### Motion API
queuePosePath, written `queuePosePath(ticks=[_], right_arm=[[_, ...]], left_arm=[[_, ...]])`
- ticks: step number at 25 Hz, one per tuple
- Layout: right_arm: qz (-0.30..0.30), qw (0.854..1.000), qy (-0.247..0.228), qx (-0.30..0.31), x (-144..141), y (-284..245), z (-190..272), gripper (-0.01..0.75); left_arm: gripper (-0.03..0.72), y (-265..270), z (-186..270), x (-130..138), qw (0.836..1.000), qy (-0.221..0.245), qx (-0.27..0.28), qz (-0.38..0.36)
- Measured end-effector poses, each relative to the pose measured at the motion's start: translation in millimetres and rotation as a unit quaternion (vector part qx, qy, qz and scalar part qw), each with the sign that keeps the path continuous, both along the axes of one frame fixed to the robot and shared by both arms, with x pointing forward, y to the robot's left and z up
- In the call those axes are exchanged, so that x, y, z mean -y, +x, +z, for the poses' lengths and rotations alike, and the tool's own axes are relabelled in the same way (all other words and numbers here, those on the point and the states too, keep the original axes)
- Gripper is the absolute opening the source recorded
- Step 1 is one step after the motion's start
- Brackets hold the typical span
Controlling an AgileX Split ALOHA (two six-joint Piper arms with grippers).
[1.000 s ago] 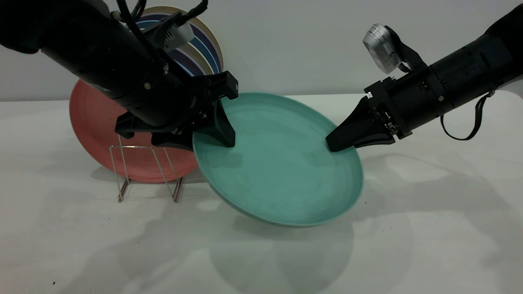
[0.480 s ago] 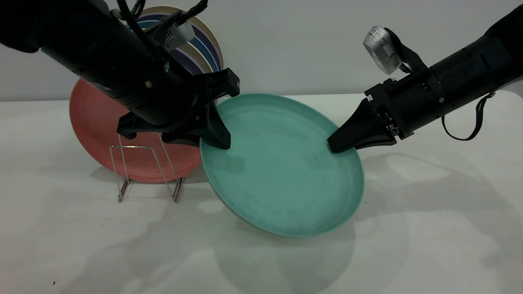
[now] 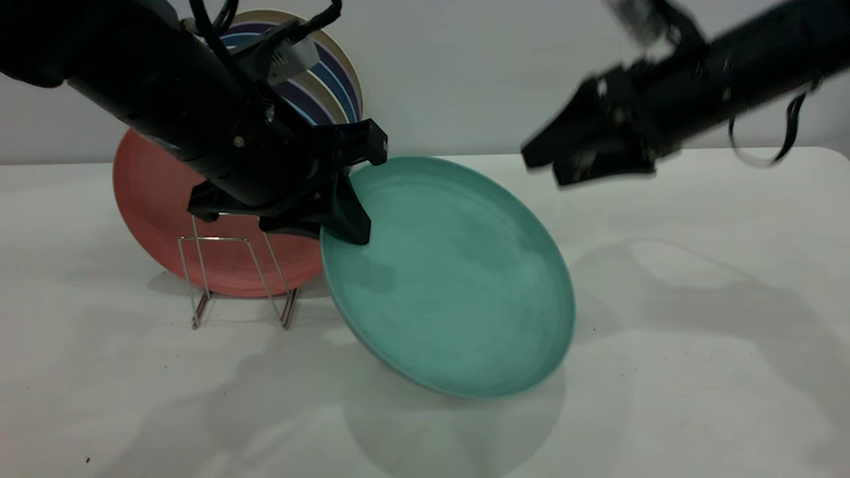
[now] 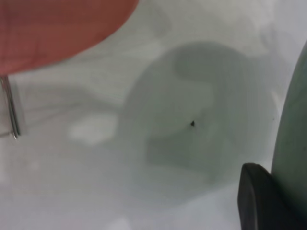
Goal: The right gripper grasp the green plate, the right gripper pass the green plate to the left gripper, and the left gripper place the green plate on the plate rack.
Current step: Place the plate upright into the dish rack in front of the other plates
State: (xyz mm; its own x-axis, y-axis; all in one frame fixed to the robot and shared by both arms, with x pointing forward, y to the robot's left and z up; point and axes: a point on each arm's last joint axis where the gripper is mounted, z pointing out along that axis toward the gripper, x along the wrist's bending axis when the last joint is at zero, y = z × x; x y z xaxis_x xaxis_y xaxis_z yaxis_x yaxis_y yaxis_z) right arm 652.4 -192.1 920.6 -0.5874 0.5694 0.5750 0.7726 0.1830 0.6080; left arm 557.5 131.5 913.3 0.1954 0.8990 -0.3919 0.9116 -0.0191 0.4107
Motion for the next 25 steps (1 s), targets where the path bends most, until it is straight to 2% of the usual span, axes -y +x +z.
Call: queuePosePath(ticks=[3,6,8,12,16,19,23,24,25], right_arm=[[0.004,0.999,0.011,0.031,2.6,-3.2,35.3,0.715],[0.020,0.998,0.021,0.047,10.5,-16.6,77.3,0.676],[0.043,0.998,0.026,0.043,15.1,-31.0,102.9,0.620],[0.060,0.997,-0.014,0.042,21.0,-55.6,138.4,0.477],[0.050,0.997,-0.042,0.033,25.3,-85.5,158.0,0.403],[0.051,0.997,-0.054,0.024,27.8,-119.0,160.9,0.389],[0.054,0.996,-0.069,0.004,31.4,-169.3,153.8,0.388],[0.052,0.996,-0.075,-0.001,32.7,-182.9,151.7,0.388],[0.050,0.995,-0.082,-0.003,34.0,-195.2,151.2,0.388]], left_arm=[[0.062,2.7,13.8,-8.4,0.998,0.014,0.040,-0.039],[0.062,5.7,43.0,-28.7,0.988,0.037,0.110,-0.097],[0.062,4.4,63.9,-46.1,0.975,0.058,0.155,-0.148],[0.062,-0.9,102.6,-80.2,0.934,0.116,0.252,-0.225],[0.062,-4.7,124.2,-106.3,0.887,0.184,0.320,-0.277],[0.062,-6.1,130.5,-115.6,0.846,0.233,0.353,-0.325],[0.062,-6.9,132.8,-118.1,0.760,0.302,0.395,-0.418],[0.062,-7.1,133.0,-118.2,0.742,0.315,0.401,-0.436],[0.062,-7.4,133.1,-118.5,0.730,0.323,0.404,-0.448]])
